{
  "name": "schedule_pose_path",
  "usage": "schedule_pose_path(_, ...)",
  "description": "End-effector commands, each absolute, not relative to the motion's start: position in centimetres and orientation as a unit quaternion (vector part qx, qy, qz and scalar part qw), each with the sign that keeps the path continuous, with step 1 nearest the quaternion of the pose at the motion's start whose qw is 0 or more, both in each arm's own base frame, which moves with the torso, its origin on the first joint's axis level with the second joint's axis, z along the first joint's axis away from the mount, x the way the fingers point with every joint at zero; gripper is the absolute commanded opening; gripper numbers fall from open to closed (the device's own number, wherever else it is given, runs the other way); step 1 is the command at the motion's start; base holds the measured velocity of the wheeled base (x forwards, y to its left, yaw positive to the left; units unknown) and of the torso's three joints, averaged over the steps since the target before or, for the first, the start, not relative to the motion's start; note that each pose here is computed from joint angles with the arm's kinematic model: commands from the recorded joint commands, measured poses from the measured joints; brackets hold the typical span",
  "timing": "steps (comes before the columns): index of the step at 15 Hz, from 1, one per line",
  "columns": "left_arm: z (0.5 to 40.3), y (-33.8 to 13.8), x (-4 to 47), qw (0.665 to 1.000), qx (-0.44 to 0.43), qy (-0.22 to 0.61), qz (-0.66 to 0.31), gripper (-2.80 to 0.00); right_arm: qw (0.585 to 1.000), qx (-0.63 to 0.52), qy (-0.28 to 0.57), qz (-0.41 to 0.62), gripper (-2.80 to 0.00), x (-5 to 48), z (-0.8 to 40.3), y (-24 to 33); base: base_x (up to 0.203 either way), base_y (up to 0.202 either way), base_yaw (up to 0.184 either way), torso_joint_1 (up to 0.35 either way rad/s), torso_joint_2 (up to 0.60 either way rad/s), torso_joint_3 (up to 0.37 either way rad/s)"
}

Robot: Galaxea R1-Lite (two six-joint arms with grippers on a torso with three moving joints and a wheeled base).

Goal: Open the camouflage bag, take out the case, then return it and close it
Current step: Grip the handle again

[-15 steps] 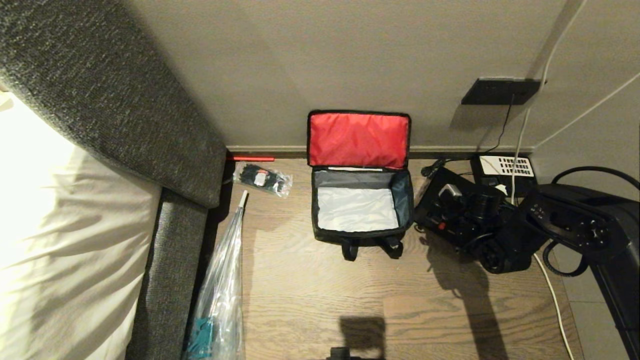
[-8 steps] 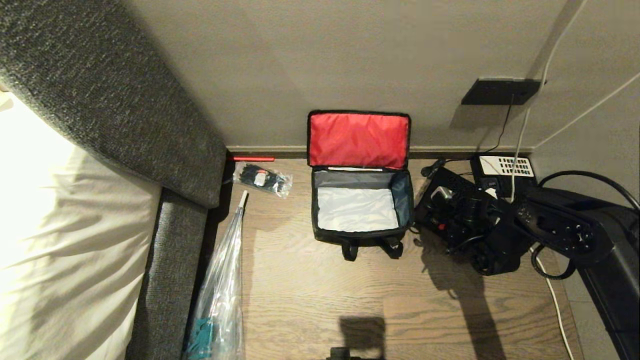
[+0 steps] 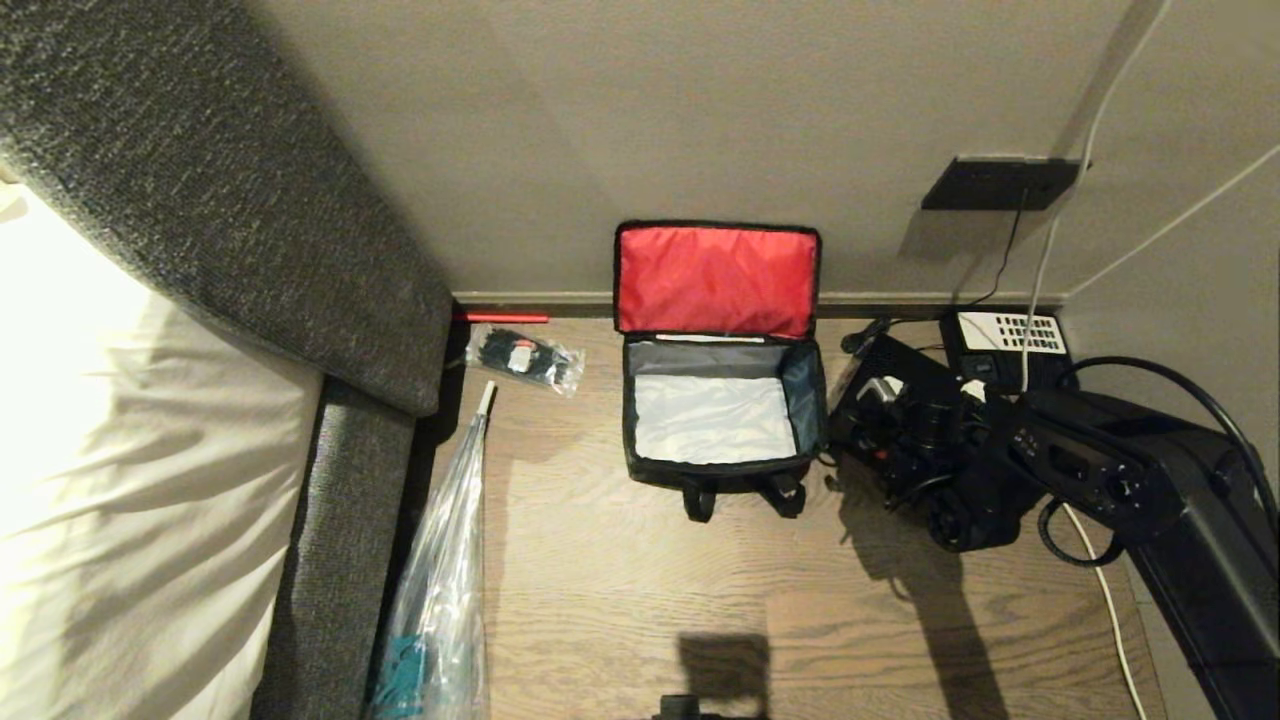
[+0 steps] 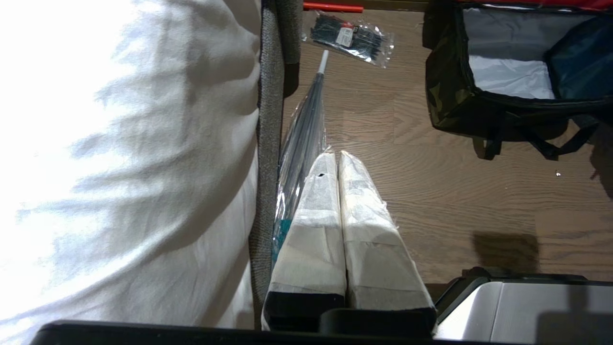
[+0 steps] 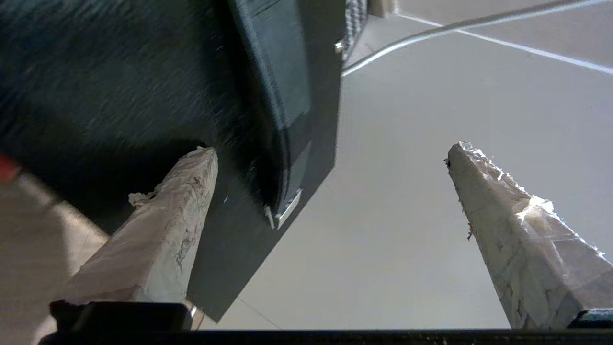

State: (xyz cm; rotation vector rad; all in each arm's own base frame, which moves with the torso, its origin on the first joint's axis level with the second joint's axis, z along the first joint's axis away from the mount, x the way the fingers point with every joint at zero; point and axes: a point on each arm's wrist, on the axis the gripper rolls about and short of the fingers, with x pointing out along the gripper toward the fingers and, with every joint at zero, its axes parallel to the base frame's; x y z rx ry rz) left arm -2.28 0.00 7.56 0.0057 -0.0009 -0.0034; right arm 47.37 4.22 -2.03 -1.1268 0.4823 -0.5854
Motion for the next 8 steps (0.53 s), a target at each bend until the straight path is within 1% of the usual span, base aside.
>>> schedule_pose_path(1,7.6,0.0,-2.3,1.000,0.003,-0.001,-0.002,-2.80,0.776,-0.520,0.225,-0.277,0.00,48.0,-3.1,3.7,0.000,0.000,0.000,0.000,0.00,0.000)
schedule_pose_path(8,7.6,0.0,-2.3,1.000,0.003,-0.001,-0.002,-2.80,0.766,-0.522,0.226,-0.300,0.00,49.2,-3.0,1.7,0.000,0.000,0.000,0.000,0.00,0.000)
